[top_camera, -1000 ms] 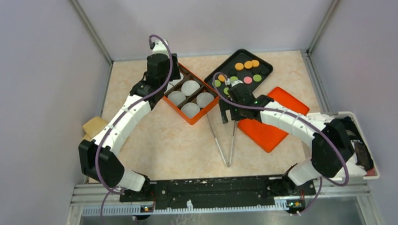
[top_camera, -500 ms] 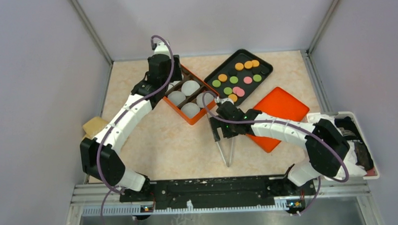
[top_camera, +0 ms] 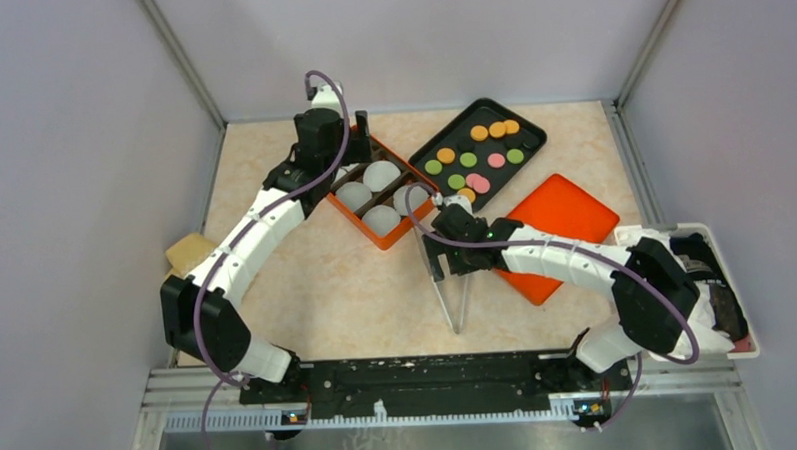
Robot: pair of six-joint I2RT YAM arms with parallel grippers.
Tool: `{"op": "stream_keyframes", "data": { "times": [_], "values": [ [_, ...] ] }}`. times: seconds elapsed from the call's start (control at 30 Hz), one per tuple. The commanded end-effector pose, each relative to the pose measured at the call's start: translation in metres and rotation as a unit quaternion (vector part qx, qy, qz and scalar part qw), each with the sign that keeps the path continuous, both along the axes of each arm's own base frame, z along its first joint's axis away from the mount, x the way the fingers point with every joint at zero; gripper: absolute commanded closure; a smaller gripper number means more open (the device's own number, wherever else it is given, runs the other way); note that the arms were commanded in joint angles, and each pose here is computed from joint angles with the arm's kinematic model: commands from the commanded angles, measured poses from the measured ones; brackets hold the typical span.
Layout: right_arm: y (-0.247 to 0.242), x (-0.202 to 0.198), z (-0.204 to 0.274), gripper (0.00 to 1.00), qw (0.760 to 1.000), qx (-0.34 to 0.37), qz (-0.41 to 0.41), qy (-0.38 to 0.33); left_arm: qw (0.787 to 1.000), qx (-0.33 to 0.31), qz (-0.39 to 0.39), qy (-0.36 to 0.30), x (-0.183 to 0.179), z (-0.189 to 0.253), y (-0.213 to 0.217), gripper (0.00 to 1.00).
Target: Pack the cookies
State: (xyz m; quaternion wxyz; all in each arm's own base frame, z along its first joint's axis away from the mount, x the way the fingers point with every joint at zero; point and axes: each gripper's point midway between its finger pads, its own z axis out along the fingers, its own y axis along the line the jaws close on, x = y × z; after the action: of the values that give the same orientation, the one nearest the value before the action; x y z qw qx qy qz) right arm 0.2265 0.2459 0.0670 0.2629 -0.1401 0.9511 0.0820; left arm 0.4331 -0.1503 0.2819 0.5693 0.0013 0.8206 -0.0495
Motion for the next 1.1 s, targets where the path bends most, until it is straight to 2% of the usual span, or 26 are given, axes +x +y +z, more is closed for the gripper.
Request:
{"op": "stream_keyframes", "data": {
  "times": [0.0,0.13,0.53,0.83,1.07],
  "values": [
    [0.003,0.034,0.055,0.01,0.996,-0.013,-0.012,-0.089,1.0,-0.009,-0.013,-0.011,-0.005,0.015,-0.003,0.05],
    [0.0,0.04,0.067,0.01,0.995,-0.035,-0.024,-0.095,1.0,-0.01,-0.017,-0.009,-0.008,0.024,-0.003,0.02],
    [0.004,0.046,0.1,0.01,0.991,0.003,-0.042,-0.125,0.999,-0.024,-0.043,-0.002,-0.022,0.028,-0.009,0.02],
    [0.007,0.039,0.088,0.01,0.993,0.019,-0.042,-0.107,0.999,-0.02,-0.025,-0.004,-0.026,0.032,0.0,0.02],
    [0.006,0.022,0.061,0.01,0.997,0.027,-0.034,-0.07,0.999,-0.023,-0.028,0.005,-0.031,0.027,0.0,0.02]
  ]
}}
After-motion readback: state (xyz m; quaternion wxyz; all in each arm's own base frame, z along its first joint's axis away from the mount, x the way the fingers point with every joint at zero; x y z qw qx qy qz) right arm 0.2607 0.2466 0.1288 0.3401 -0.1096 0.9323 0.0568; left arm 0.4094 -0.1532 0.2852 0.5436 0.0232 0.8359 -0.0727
